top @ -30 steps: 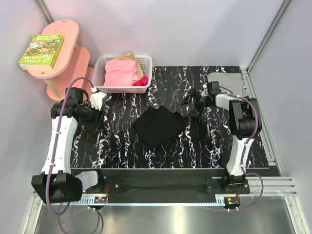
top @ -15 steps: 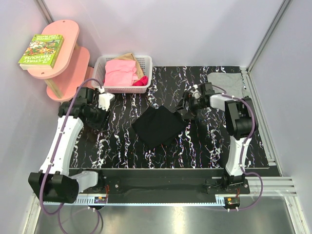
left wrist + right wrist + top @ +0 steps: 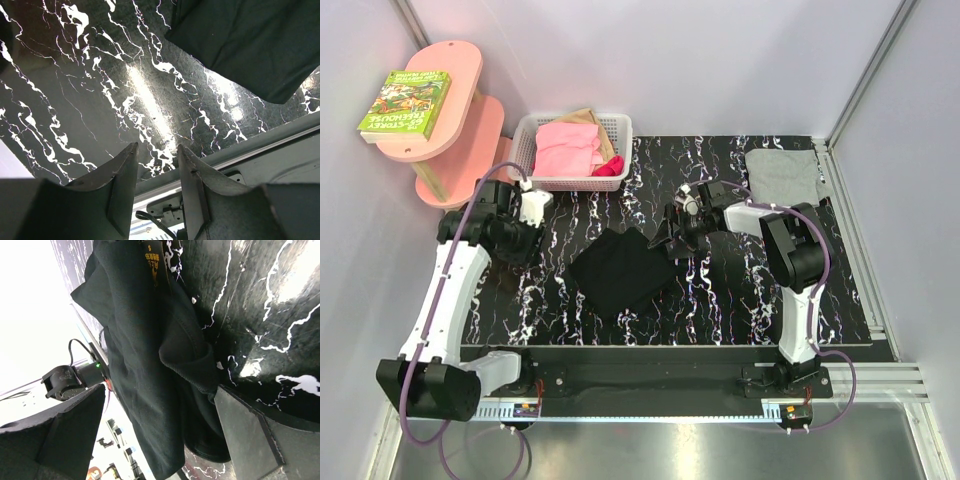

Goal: Fold and stack the t-shirts
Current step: Put the neatly folded tshirt into the corner of the board with the right arm

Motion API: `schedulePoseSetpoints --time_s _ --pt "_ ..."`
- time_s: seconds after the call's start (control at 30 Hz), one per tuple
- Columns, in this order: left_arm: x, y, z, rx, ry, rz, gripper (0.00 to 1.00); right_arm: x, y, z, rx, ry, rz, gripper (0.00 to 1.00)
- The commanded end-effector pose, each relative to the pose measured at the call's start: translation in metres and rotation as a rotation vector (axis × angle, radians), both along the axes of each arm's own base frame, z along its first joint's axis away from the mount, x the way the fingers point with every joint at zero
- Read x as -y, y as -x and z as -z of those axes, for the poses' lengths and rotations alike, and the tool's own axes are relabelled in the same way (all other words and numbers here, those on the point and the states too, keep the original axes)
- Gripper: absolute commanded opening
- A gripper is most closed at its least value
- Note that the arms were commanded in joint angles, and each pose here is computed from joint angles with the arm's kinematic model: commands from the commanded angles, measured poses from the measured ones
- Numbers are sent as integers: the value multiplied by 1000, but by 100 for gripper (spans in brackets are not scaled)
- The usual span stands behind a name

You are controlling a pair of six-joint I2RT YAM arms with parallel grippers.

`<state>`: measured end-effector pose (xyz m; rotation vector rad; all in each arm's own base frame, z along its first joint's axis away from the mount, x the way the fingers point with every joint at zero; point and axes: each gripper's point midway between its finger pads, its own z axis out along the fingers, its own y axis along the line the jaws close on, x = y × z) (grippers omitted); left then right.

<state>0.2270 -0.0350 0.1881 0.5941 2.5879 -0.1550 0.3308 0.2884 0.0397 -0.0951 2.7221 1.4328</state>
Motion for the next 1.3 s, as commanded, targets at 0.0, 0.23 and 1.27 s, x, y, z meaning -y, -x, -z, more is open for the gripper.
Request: schedulePoseSetpoints --time_s 0.0,0.23,1.27 --pt "5 -11 -4 27 9 -9 41 28 52 81 -171 259 16 100" --pt "61 -20 21 -57 -3 178 41 29 58 83 -178 270 18 100" --pt "151 31 177 -494 -107 466 32 58 66 51 -175 440 51 100"
